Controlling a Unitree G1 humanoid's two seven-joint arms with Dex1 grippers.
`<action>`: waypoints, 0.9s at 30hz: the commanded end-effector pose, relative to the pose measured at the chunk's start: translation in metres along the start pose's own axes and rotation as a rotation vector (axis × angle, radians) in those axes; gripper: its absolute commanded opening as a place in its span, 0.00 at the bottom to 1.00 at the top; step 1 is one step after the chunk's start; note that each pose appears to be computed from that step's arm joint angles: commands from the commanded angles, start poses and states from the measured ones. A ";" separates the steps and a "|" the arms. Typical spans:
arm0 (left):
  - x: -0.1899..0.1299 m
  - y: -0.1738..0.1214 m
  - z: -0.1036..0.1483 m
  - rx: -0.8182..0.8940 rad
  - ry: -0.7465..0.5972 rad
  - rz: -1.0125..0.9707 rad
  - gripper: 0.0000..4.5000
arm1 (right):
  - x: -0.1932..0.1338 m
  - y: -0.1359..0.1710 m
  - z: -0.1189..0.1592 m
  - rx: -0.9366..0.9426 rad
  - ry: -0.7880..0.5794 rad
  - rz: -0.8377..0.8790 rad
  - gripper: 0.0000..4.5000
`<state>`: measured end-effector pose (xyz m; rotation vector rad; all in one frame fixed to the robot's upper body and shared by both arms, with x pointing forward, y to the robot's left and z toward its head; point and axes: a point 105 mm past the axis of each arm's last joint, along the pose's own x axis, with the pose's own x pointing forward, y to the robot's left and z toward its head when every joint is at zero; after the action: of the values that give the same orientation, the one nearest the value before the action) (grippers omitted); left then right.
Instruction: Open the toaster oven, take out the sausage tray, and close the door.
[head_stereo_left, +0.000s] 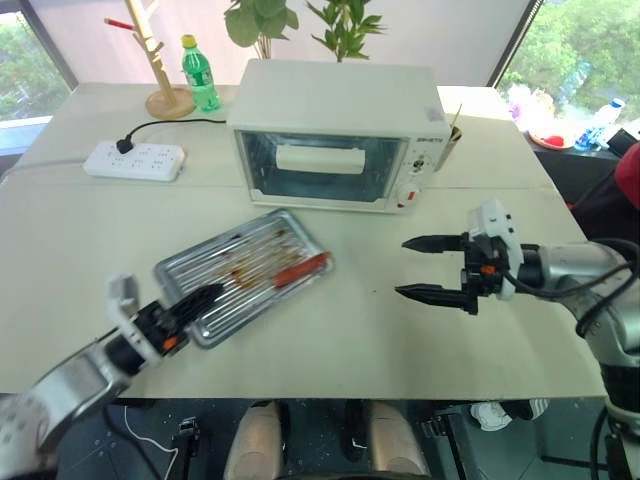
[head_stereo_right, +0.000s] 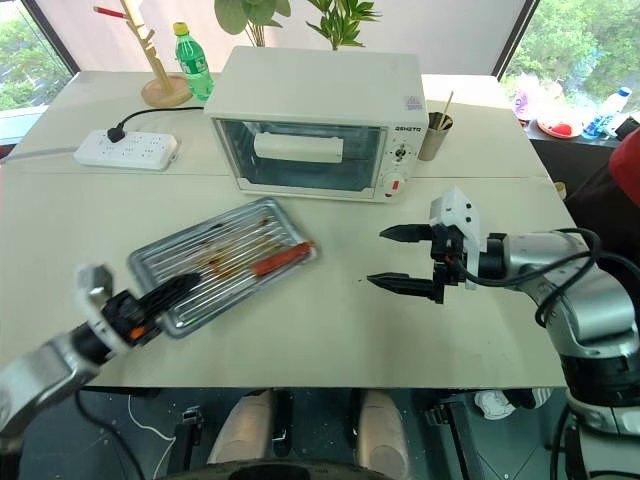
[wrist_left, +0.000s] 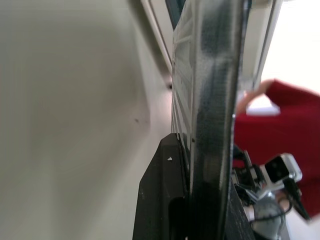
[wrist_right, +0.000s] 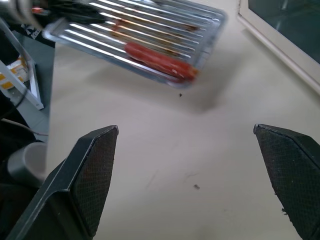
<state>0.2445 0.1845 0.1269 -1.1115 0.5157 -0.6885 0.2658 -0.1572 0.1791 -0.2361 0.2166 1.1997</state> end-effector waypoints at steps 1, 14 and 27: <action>0.018 -0.003 0.001 -0.011 0.136 -0.030 0.00 | -0.011 0.005 0.012 -0.029 -0.023 -0.062 0.99; 0.071 0.022 -0.004 0.012 0.453 -0.011 0.00 | -0.034 0.023 -0.002 0.026 0.006 -0.240 0.99; 0.081 0.054 0.000 0.064 0.479 0.069 0.18 | -0.036 0.023 -0.006 0.041 0.011 -0.300 1.00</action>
<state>0.3129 0.1314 0.0912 -0.8990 0.8895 -0.9868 0.2324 -0.1860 0.1717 -0.1965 0.2472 0.8903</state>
